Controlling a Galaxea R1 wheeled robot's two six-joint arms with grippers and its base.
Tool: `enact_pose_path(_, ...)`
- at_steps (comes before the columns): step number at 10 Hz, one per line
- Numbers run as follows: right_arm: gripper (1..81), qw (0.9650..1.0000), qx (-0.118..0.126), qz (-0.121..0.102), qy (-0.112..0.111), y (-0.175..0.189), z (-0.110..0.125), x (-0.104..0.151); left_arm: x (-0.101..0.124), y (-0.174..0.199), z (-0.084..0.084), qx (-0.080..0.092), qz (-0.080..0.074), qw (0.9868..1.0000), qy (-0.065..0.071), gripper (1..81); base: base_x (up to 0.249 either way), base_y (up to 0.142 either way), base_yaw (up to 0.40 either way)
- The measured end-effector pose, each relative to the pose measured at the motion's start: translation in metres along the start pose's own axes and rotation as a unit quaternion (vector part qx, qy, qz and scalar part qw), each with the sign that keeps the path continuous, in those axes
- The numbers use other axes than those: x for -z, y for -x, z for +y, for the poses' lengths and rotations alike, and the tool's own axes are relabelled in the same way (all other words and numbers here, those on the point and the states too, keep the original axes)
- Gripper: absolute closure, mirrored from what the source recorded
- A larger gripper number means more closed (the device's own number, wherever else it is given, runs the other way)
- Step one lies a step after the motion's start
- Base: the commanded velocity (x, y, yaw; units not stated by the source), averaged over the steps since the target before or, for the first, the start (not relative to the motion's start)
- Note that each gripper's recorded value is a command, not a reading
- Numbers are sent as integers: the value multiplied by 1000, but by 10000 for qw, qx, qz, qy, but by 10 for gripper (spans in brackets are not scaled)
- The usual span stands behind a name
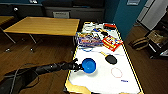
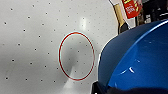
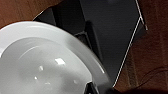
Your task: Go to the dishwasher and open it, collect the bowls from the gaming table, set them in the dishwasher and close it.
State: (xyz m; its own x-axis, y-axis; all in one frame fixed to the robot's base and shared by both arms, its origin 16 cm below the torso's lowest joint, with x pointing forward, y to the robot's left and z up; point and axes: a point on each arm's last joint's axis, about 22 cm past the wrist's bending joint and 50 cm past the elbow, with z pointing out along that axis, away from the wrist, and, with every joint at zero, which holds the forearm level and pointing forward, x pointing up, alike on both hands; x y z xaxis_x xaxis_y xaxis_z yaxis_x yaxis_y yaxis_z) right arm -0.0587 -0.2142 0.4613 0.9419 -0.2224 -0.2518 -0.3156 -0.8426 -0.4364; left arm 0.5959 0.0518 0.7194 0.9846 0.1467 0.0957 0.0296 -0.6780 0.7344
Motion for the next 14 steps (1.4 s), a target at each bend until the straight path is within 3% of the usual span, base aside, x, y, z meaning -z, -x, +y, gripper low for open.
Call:
enact_pose_path(2,811,10000,-6,-10,-43,1,-3,1,25,15,4,-255,-103,9996,96,811,0,0,0)
enact_pose_path(4,811,10000,-6,-12,-45,1,-3,1,60,33,10,-598,-181,9978,206,811,0,0,0)
enact_pose_path(5,811,10000,-5,-6,-49,1,-3,1,85,40,1,-737,-136,9971,164,811,0,0,0)
enact_pose_path(6,811,10000,-12,-6,-55,2,-4,1,112,49,-19,-813,-77,9967,39,811,0,0,0)
enact_pose_path(7,811,10000,-24,-11,-68,6,-4,1,131,71,-40,-845,-128,9963,-79,811,0,0,0)
enact_pose_path(9,811,10000,-45,-30,-68,12,-3,2,142,145,-71,-882,-543,9946,-99,811,0,0,0)
enact_pose_path(10,811,10000,-50,-1,-86,11,-4,2,144,178,-91,-781,-646,9948,-95,811,0,0,0)
enact_pose_path(12,811,9999,-48,34,-105,9,-5,2,156,246,-143,-546,-853,9945,-283,811,0,0,0)
enact_pose_path(14,811,9999,-58,19,-85,12,-2,3,161,297,-173,-477,-901,9943,-309,811,0,0,0)
